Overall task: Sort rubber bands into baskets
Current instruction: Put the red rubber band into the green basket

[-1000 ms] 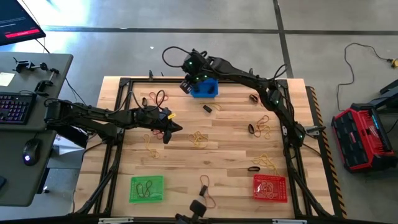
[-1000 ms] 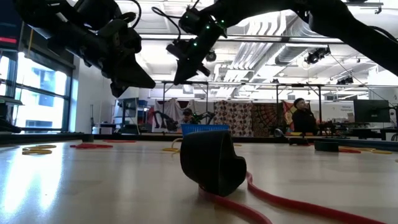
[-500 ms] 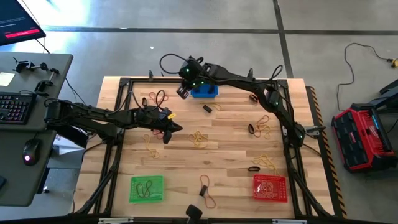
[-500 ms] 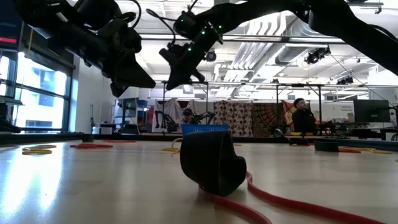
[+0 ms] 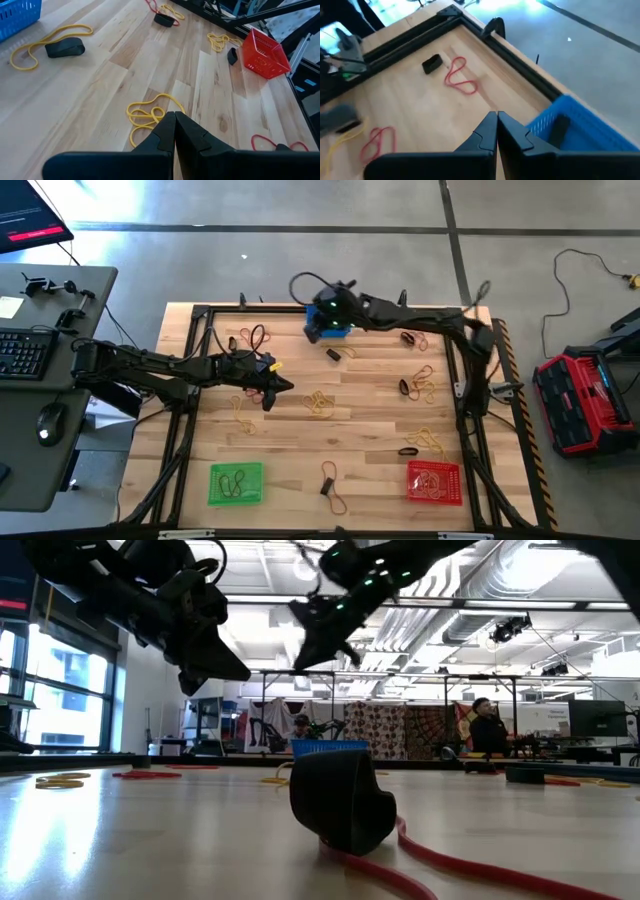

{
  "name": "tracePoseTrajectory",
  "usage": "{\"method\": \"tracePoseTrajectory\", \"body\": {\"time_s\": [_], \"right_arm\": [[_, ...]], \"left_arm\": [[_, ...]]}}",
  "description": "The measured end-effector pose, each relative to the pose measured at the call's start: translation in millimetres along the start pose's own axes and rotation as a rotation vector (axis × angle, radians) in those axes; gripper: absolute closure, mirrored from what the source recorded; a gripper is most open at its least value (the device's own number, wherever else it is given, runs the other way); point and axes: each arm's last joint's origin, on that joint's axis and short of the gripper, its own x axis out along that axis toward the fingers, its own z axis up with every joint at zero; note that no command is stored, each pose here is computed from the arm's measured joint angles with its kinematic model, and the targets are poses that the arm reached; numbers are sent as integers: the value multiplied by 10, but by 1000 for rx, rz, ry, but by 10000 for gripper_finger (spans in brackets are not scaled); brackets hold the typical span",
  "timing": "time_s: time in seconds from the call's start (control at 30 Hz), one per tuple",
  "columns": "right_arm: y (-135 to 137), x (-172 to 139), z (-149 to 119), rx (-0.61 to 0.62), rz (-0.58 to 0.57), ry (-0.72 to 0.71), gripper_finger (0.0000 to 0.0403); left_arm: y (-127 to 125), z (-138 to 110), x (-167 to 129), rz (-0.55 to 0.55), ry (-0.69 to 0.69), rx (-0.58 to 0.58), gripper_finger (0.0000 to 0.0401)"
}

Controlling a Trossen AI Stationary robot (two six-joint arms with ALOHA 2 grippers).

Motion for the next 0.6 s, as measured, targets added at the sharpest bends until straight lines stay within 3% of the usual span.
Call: {"method": "tracePoseTrajectory", "body": {"time_s": [0.4, 0.6], "right_arm": [[251, -926, -584, 26, 56, 62, 403], [384, -1411, -821, 13, 70, 215, 403]], "left_arm": [[2, 1, 0, 8, -3, 1, 401], [3, 1, 0, 11, -2, 0, 401]]}}
